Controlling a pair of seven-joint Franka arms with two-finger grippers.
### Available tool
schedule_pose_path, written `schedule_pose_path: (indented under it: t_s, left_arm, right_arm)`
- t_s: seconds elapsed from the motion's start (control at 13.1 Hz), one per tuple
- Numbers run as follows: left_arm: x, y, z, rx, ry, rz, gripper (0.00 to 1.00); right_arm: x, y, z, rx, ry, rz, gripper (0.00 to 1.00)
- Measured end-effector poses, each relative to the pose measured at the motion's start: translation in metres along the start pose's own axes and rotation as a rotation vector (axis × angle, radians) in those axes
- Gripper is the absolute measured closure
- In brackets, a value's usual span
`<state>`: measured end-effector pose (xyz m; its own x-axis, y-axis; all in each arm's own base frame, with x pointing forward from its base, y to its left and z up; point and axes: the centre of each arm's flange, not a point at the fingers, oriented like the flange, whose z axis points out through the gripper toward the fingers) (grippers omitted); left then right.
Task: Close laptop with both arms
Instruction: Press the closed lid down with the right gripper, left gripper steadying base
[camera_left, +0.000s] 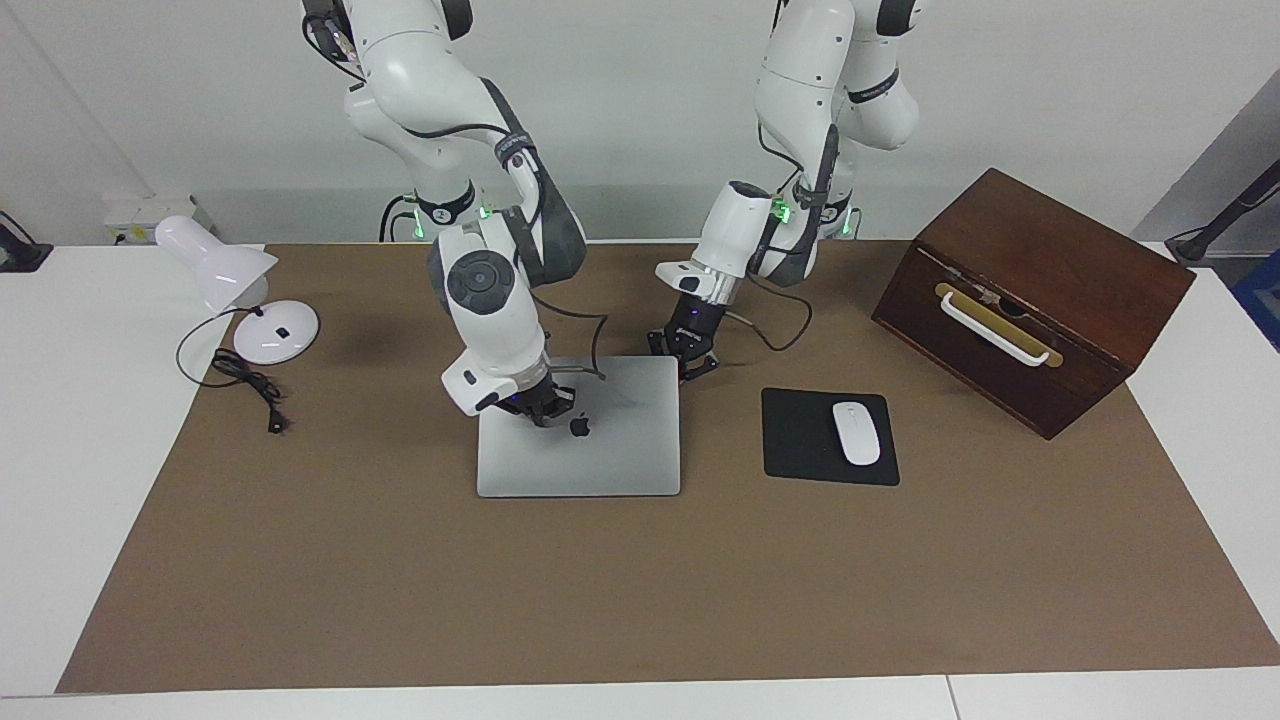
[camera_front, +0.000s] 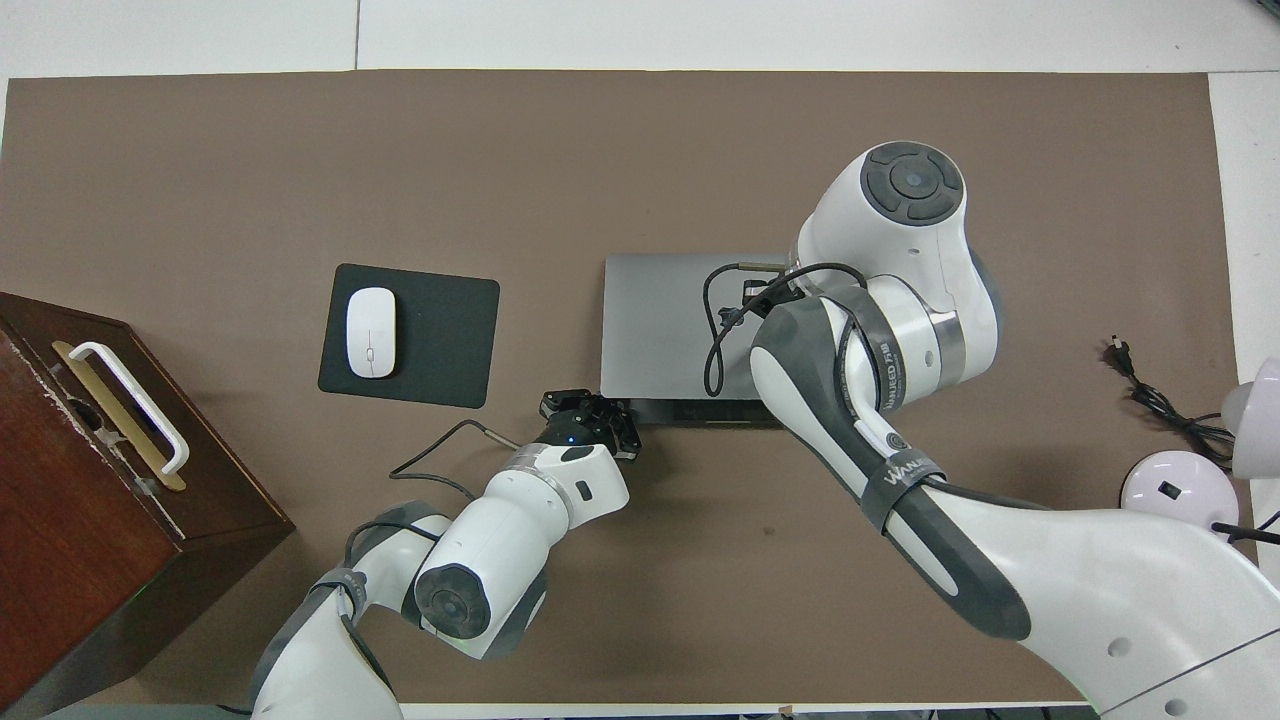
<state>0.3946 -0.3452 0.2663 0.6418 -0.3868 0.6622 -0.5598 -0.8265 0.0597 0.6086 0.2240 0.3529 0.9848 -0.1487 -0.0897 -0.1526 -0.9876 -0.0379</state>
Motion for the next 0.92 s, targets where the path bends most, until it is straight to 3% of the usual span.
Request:
schedule_pose_path:
  t_s: [0.92]
  left_arm:
    - [0.0, 0.0, 0.0, 0.0, 0.002, 0.002, 0.99]
  right_arm:
    - [-0.003, 0.003, 0.016, 0.001, 0.005, 0.002, 0.99]
